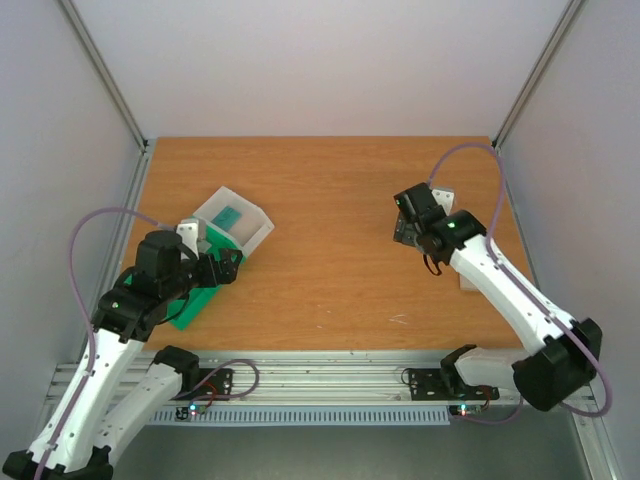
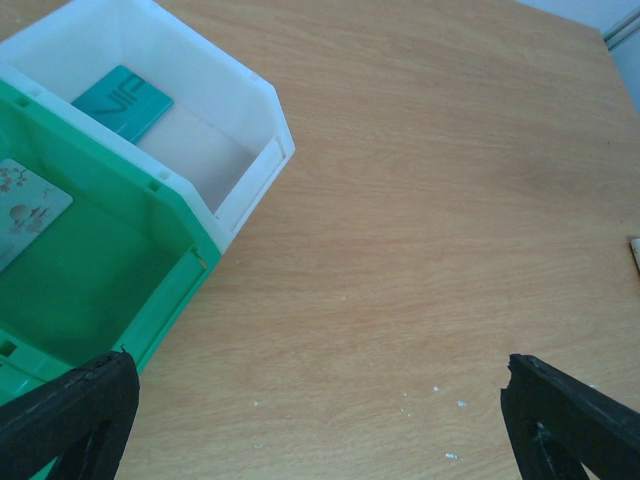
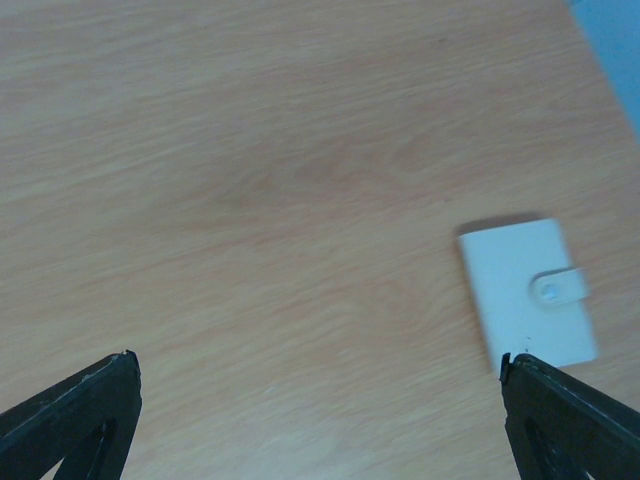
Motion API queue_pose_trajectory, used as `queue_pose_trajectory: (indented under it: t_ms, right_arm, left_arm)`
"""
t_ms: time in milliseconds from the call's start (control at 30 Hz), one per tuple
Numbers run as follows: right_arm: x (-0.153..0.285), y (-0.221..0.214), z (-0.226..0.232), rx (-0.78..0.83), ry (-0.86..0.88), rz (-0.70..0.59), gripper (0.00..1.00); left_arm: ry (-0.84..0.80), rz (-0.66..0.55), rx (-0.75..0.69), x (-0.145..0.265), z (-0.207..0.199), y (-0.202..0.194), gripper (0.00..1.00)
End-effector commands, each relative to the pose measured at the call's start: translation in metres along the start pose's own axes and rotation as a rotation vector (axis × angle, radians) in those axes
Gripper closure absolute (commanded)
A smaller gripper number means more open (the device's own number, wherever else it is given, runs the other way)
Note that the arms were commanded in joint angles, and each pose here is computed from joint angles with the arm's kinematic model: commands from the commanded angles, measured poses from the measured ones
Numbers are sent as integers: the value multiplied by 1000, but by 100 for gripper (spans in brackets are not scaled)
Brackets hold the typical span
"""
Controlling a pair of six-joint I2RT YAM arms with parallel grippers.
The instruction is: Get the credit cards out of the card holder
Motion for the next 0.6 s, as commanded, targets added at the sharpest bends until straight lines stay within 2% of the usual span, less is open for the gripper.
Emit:
queue_pose_trajectory:
  t_ms: [0, 200, 367, 567]
  right_arm:
    - [-25, 20, -16, 60, -231, -123, 2]
    - [-84, 19, -31, 10, -331, 45, 1]
    - [-119, 22, -62, -129, -353, 176, 2]
    - [-145, 24, -98, -287, -342, 258, 2]
  left_arm:
    - [13, -82, -28, 2, 0, 15, 1]
    - [-15, -61, -35, -3, -4, 14, 1]
    - [-43, -38, -39, -6, -7, 12, 1]
    - [-15, -42, -29, -5, -4, 14, 1]
Point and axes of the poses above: each gripper's point midway between its finger pads, its own x axis back along the fingers, its own z axis along the line the jaws close on, y = z × x, the point moved 4 cm from there along x, back along the fingers, and after that the axes turned 9 degrees about -x, right-handed, at the moved point
